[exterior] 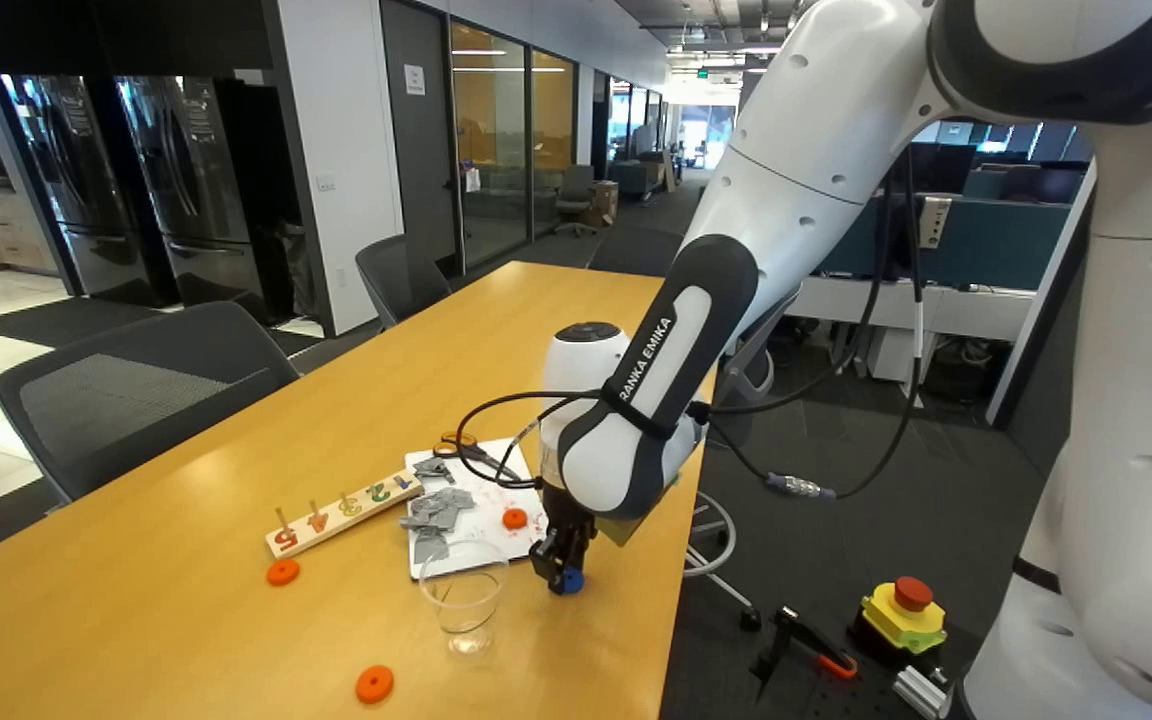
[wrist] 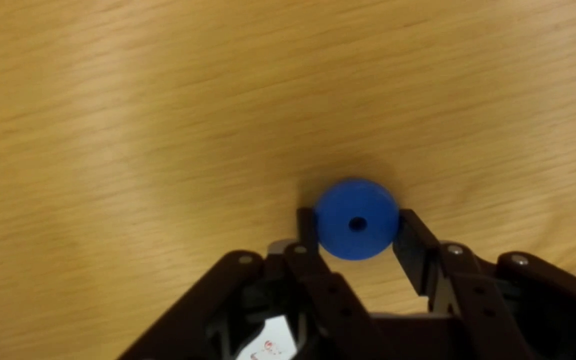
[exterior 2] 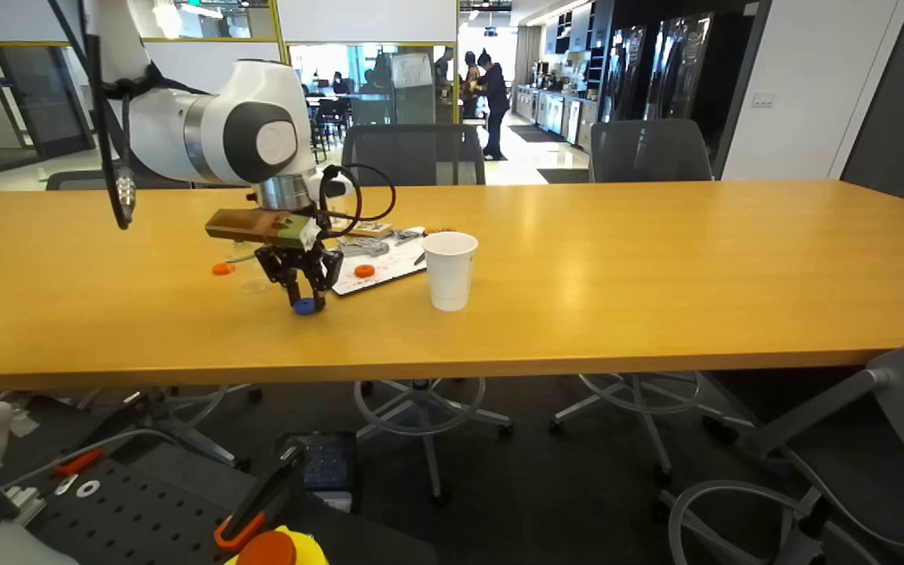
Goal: Put the blue ring in the blue cup and orange ring in the white cup
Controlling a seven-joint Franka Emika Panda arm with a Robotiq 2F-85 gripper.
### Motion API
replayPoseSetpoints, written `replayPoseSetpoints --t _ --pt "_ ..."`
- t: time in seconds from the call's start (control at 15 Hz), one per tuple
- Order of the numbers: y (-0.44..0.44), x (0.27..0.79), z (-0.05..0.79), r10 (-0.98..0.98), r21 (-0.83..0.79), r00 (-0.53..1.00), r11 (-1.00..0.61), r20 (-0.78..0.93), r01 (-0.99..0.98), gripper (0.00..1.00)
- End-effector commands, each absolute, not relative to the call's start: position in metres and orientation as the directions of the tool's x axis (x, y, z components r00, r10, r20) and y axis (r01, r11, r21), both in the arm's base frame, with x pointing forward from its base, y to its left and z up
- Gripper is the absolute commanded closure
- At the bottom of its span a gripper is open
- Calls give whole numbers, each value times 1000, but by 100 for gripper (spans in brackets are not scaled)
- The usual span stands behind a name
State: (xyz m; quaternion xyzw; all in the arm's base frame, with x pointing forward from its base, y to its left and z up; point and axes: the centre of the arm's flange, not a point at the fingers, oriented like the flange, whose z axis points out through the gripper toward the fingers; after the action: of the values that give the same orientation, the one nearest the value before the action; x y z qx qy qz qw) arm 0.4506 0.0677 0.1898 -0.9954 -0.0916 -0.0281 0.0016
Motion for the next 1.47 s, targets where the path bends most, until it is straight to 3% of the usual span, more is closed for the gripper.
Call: replayPoseSetpoints --t 0.0,0.53,1.4 --pt "76 470 222 190 58 978 -981 85 185 82" --pt "110 513 301 216 147 957 -971 194 190 82" --pt "187 494 305 444 -1 890 -895 105 447 82"
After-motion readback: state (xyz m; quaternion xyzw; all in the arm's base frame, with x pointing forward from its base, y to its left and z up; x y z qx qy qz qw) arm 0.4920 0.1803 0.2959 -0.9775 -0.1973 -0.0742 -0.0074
